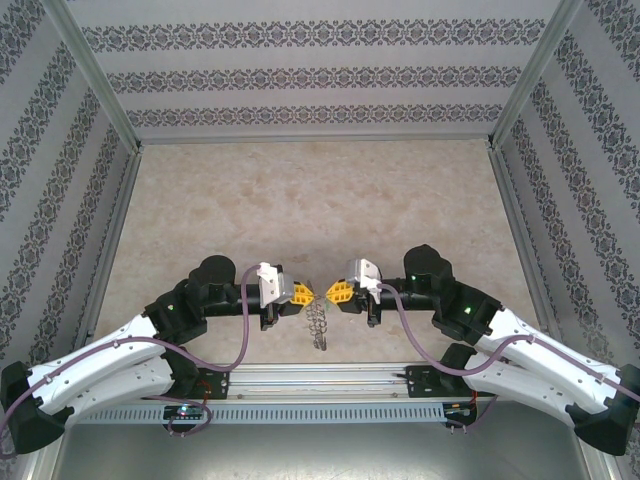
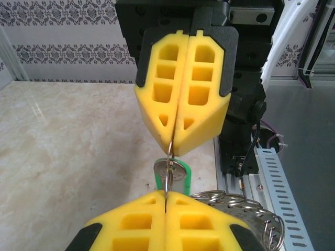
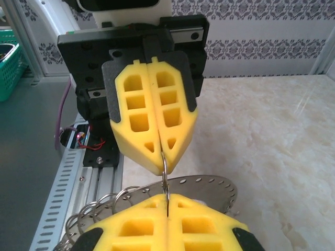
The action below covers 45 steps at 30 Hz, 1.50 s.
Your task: Put the keys on the keyring
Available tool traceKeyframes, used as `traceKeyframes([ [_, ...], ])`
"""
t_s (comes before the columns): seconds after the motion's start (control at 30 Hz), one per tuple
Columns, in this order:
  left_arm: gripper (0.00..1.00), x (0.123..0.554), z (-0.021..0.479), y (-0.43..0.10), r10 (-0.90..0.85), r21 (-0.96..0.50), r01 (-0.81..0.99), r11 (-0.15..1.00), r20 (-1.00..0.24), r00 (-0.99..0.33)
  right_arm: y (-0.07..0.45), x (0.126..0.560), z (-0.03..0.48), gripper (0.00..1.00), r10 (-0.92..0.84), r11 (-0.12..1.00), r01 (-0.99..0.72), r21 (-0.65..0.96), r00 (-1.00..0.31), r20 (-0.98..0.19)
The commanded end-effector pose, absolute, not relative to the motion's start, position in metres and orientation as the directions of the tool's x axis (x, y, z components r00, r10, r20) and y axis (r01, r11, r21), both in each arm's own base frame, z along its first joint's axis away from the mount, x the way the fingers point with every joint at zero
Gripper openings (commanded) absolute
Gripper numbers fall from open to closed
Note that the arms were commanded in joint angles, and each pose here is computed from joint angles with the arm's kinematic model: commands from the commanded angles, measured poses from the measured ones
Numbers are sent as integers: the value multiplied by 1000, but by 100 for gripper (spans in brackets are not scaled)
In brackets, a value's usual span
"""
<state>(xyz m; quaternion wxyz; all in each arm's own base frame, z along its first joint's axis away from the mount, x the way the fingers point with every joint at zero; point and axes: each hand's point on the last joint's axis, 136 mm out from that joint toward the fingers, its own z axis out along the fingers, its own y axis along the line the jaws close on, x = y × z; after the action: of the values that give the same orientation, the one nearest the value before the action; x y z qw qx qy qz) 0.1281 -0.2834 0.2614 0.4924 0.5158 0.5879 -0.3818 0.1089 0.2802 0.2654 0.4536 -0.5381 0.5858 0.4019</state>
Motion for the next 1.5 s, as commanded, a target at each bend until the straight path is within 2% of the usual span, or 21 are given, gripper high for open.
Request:
traceKeyframes([
  [0.0, 0, 124, 282, -285, 177, 108, 980, 165, -981, 79, 280, 104, 268, 0, -275, 82, -996, -37, 13, -961],
  [0.37, 0, 125, 279, -286, 187, 105, 982, 159, -980, 74, 282, 105, 272, 0, -282, 85, -994, -63, 37, -959],
  [0.67, 0, 125, 277, -286, 190, 104, 981, 161, -979, 72, 279, 113, 279, 0, -274, 137, -986, -98, 58, -960],
  [1.47, 0, 126, 278, -284, 192, 111, 978, 174, -978, 77, 284, 105, 282, 0, -264, 89, -993, -83, 56, -963],
])
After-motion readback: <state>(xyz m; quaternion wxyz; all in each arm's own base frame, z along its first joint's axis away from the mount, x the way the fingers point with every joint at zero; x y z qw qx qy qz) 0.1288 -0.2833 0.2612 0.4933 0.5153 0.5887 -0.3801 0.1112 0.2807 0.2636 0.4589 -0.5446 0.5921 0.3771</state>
